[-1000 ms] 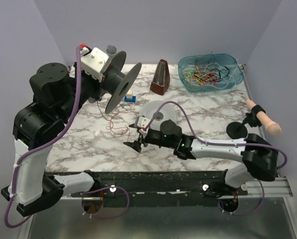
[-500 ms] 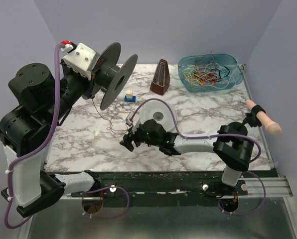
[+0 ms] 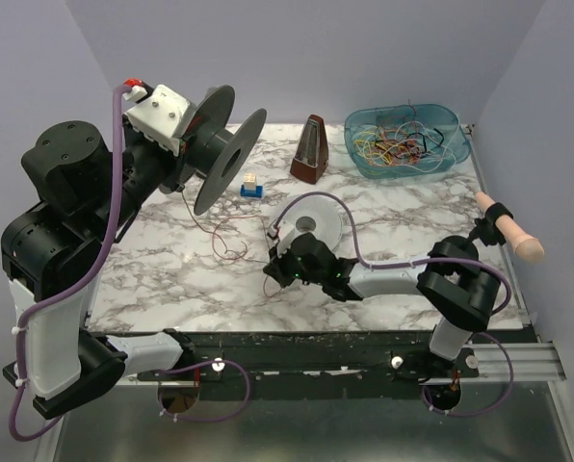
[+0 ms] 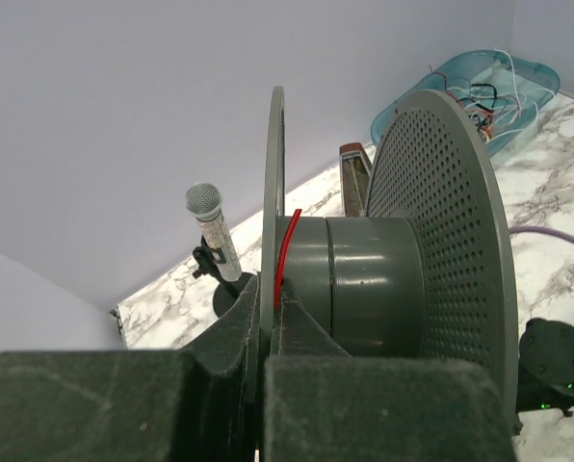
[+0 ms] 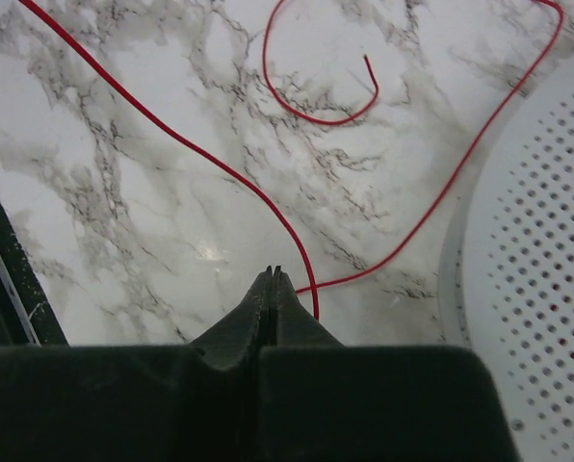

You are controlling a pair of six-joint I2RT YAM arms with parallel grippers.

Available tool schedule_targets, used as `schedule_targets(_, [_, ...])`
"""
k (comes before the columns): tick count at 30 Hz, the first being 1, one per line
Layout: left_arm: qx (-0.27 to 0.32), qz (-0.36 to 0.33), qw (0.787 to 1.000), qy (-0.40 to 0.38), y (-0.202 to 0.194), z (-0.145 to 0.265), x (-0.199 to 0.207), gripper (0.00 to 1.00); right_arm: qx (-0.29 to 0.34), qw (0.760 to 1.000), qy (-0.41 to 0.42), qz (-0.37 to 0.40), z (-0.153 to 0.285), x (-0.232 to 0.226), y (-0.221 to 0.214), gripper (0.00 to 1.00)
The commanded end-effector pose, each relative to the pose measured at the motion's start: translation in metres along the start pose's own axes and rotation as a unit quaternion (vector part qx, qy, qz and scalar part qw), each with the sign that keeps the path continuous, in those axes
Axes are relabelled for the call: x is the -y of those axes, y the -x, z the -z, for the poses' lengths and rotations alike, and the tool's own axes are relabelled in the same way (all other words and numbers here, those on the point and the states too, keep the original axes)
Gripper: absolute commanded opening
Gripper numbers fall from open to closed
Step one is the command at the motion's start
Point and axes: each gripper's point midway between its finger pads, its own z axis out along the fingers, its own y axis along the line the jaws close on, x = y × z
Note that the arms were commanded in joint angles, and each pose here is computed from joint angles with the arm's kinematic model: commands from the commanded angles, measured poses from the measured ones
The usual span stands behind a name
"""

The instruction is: Wrap the cables

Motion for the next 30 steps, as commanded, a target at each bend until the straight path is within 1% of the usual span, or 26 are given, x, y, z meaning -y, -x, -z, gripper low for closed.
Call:
schedule_targets(1, [0.028, -0.001, 0.999, 0.027, 0.015, 0.015, -0.013, 0.00, 0.010, 1.000, -0.005, -0.026, 0.020, 0.010, 0.007, 0.01])
schedule_targets(4, [0.028, -0.007, 0.999, 0.032, 0.015, 0.017, -0.016, 0.00, 0.005, 1.000, -0.006, -0.022, 0.029, 0.011, 0.009, 0.02])
schedule_targets(6, [0.026, -0.010, 0.999, 0.033, 0.014, 0.017, -0.016, 0.00, -0.002, 1.000, 0.009, -0.015, 0.034, 0.005, 0.008, 0.11])
schedule_targets(7, [0.026, -0.010, 0.999, 0.033, 0.014, 0.017, -0.016, 0.00, -0.002, 1.000, 0.017, -0.012, 0.036, 0.002, 0.009, 0.09])
schedule_targets(9, [0.025, -0.012, 0.999, 0.028, 0.013, 0.016, -0.014, 0.00, 0.007, 1.000, 0.020, -0.019, 0.041, 0.001, 0.008, 0.01])
schedule_targets(13, [0.016, -0.015, 1.000, 0.020, 0.008, 0.017, -0.011, 0.00, 0.028, 0.999, -0.006, -0.017, 0.053, 0.010, 0.025, 0.01])
schedule_targets(15, [0.000, -0.018, 1.000, 0.009, -0.002, 0.015, -0.006, 0.00, 0.045, 0.999, -0.012, -0.018, 0.063, 0.013, 0.041, 0.01])
schedule_targets(18, [-0.009, -0.018, 1.000, 0.004, -0.009, 0.017, -0.003, 0.00, 0.070, 0.997, -0.009, -0.033, 0.076, 0.020, 0.061, 0.01])
schedule_targets(19, [-0.008, -0.019, 1.000, 0.006, -0.009, 0.019, -0.004, 0.00, 0.068, 0.997, -0.008, -0.027, 0.077, 0.022, 0.063, 0.06])
schedule_targets(21, [-0.002, -0.021, 1.000, 0.009, -0.006, 0.020, -0.006, 0.00, 0.051, 0.999, 0.018, -0.011, 0.074, 0.013, 0.061, 0.40])
schedule_targets(22, [0.000, -0.021, 1.000, 0.012, -0.004, 0.021, -0.007, 0.00, 0.036, 0.998, 0.040, -0.013, 0.070, 0.005, 0.058, 0.51])
schedule_targets(24, [0.005, -0.023, 1.000, 0.012, -0.001, 0.020, -0.008, 0.00, 0.024, 0.997, 0.075, -0.022, 0.061, -0.013, 0.053, 0.69])
schedule_targets(27, [0.014, -0.023, 1.000, 0.010, 0.006, 0.018, -0.007, 0.00, 0.004, 0.996, 0.079, -0.040, 0.044, -0.024, 0.038, 0.72])
schedule_targets(28, [0.015, -0.023, 1.000, 0.008, 0.007, 0.018, -0.007, 0.00, 0.005, 0.994, 0.088, -0.062, 0.039, -0.028, 0.036, 0.79])
schedule_targets(29, [0.016, -0.023, 1.000, 0.006, 0.007, 0.018, -0.006, 0.00, 0.003, 0.992, 0.097, -0.080, 0.035, -0.032, 0.034, 1.00])
schedule_targets(30, [0.015, -0.023, 1.000, 0.003, 0.007, 0.016, -0.005, 0.00, -0.003, 0.989, 0.106, -0.099, 0.030, -0.036, 0.030, 1.00])
